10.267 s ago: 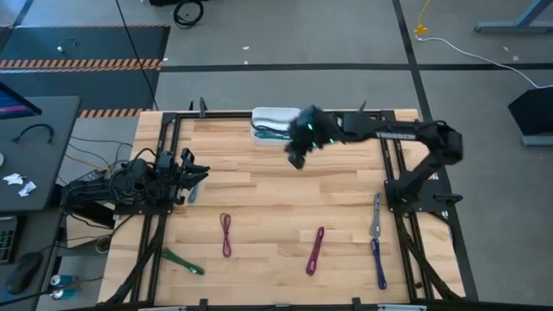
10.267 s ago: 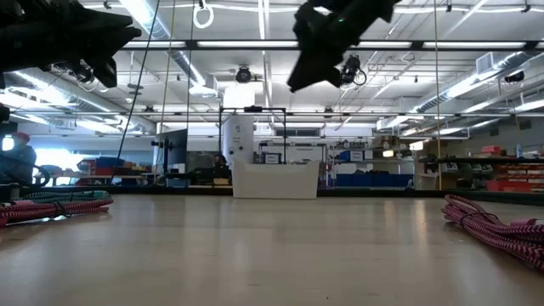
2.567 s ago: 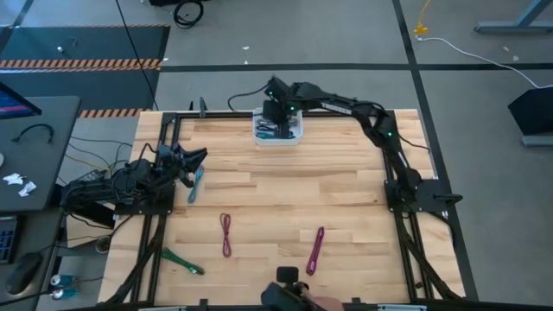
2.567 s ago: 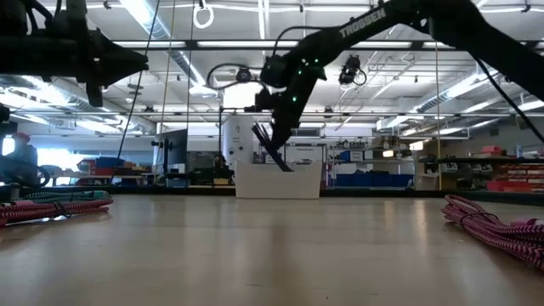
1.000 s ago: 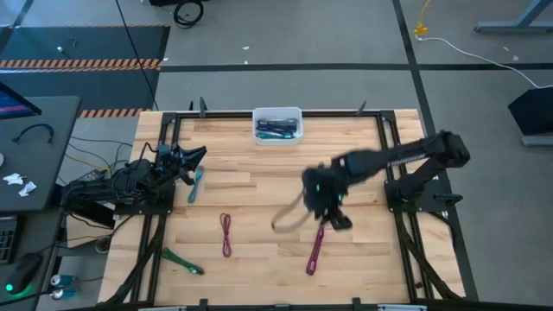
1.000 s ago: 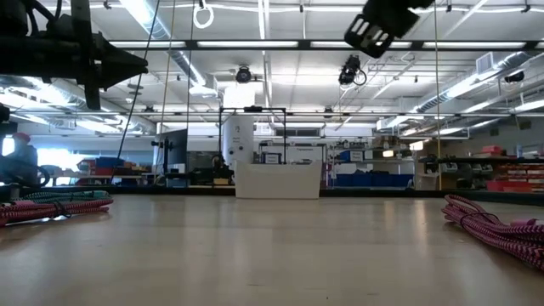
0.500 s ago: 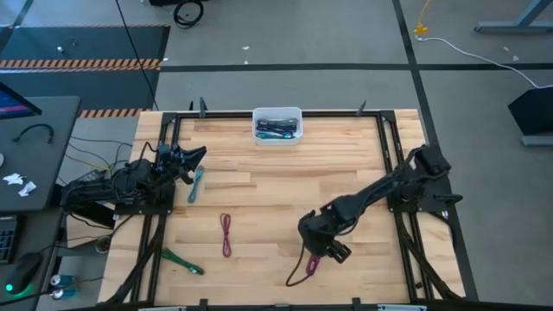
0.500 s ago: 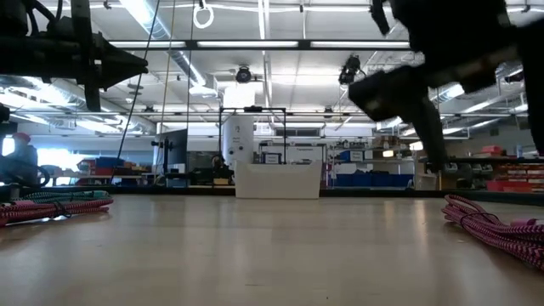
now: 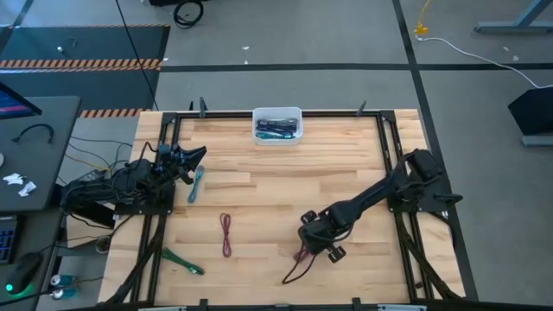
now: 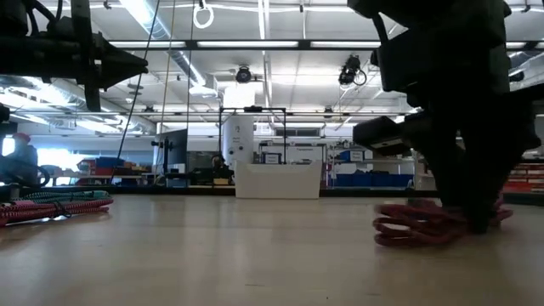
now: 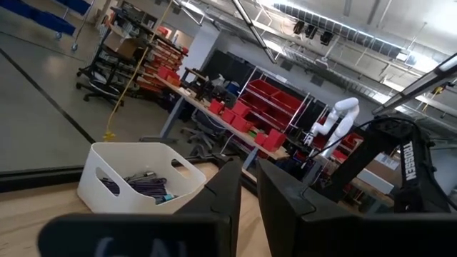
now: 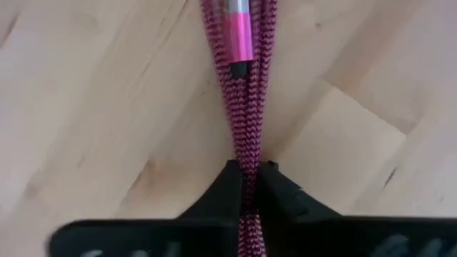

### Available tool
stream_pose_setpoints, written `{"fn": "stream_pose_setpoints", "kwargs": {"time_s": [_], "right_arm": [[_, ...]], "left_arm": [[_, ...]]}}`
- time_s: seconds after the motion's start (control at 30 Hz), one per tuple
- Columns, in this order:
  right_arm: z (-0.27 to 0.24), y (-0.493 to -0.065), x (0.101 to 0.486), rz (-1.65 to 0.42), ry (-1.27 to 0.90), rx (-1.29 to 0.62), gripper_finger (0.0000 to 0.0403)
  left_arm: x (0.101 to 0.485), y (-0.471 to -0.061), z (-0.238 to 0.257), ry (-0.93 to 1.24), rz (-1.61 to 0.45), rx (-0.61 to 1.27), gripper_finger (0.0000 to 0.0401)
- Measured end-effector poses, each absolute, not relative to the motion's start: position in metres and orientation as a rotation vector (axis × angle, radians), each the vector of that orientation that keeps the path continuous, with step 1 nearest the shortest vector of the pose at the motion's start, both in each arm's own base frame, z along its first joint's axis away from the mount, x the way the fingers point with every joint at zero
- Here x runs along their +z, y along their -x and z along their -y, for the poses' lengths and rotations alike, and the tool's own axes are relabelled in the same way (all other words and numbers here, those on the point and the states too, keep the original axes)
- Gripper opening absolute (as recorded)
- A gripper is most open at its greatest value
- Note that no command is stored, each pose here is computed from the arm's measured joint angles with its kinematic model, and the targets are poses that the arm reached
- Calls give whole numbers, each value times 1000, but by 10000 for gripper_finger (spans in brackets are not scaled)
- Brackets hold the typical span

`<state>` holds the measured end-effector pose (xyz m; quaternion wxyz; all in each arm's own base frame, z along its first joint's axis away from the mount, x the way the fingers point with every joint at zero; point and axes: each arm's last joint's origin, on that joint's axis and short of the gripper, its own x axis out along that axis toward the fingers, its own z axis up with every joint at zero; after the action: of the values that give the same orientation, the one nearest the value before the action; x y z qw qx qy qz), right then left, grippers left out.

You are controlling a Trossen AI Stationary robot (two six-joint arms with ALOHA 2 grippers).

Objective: Pick and place USB-C Cables
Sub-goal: Put the right pink charger cable into the white bin

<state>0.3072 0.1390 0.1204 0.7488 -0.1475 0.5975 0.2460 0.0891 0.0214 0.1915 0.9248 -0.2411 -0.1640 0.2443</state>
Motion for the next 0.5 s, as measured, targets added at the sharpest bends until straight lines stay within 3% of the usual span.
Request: {"fn": "stream_pose_setpoints", "kwargs": {"time_s": [0.17, 0.33, 0.5], "right_arm": [[-123, -300, 147, -1324, 129, 347, 21], [-70, -308, 204, -1187, -152, 122, 20], [18, -325, 277, -847, -278, -61, 20]], "left_arm": [[192, -89, -21, 495, 337, 501, 50], [192, -89, -21, 495, 338, 501, 49], [192, -89, -21, 496, 339, 501, 52]]}}
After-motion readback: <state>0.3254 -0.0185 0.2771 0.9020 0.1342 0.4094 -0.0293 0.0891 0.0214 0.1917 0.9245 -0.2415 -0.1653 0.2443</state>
